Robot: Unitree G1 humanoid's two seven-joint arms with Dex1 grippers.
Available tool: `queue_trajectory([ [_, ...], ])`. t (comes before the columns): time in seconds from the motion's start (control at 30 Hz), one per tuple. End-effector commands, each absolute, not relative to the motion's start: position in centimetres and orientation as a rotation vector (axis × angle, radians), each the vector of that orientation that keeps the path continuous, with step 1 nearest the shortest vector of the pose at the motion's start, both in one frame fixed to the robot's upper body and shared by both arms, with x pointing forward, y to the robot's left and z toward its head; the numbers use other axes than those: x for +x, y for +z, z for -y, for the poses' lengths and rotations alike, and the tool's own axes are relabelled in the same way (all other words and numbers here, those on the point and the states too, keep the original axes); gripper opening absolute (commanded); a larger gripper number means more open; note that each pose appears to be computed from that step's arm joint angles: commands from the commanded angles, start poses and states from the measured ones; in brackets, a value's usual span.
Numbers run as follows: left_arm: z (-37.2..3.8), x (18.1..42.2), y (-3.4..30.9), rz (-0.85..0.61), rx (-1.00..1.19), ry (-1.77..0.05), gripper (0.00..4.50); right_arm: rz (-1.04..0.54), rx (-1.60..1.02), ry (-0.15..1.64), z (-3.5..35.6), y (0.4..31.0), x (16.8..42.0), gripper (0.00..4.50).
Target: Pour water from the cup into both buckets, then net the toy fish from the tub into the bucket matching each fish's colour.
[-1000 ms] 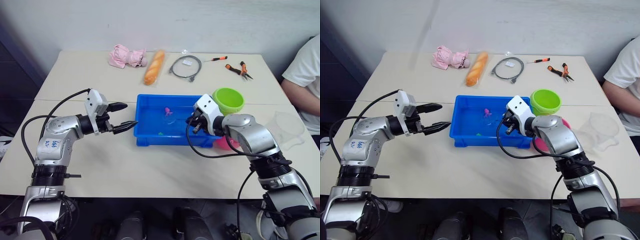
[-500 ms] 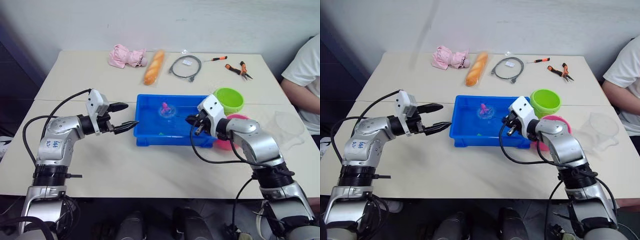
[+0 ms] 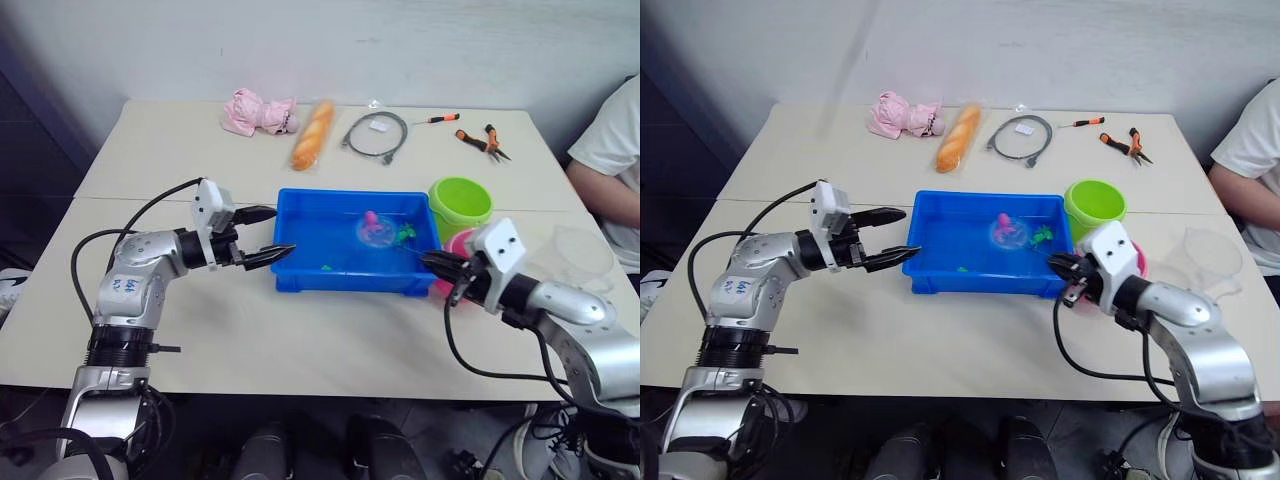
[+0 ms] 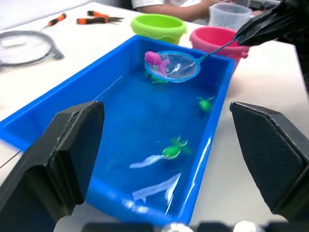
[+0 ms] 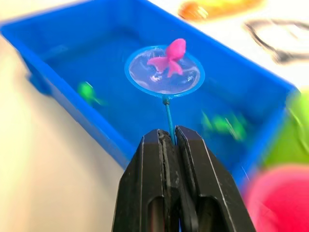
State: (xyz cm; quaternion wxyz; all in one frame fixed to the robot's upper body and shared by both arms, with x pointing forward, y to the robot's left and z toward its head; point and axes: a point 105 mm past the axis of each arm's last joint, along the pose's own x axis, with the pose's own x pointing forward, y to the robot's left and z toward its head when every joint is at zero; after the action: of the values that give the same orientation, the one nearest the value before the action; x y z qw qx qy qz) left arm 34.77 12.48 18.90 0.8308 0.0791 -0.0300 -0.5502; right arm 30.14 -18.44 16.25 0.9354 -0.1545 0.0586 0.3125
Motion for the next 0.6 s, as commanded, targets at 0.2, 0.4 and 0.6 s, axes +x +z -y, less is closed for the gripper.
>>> queue_trajectory([
  [0.2, -9.5, 35.0, 19.9, 0.118, 0.145, -1.269, 4.46, 0.001, -0.336, 0.615, 19.9, 18.8, 27.5, 0.0],
  [0.4, -7.9, 34.6, 20.1, 0.117, 0.139, -1.363, 4.46, 0.015, -0.341, 0.512, 22.3, 19.2, 24.8, 0.0],
  [0.6, -6.5, 34.0, 20.3, 0.127, 0.137, -1.431, 4.46, 0.062, -0.36, 0.35, 25.0, 19.6, 22.2, 0.0],
])
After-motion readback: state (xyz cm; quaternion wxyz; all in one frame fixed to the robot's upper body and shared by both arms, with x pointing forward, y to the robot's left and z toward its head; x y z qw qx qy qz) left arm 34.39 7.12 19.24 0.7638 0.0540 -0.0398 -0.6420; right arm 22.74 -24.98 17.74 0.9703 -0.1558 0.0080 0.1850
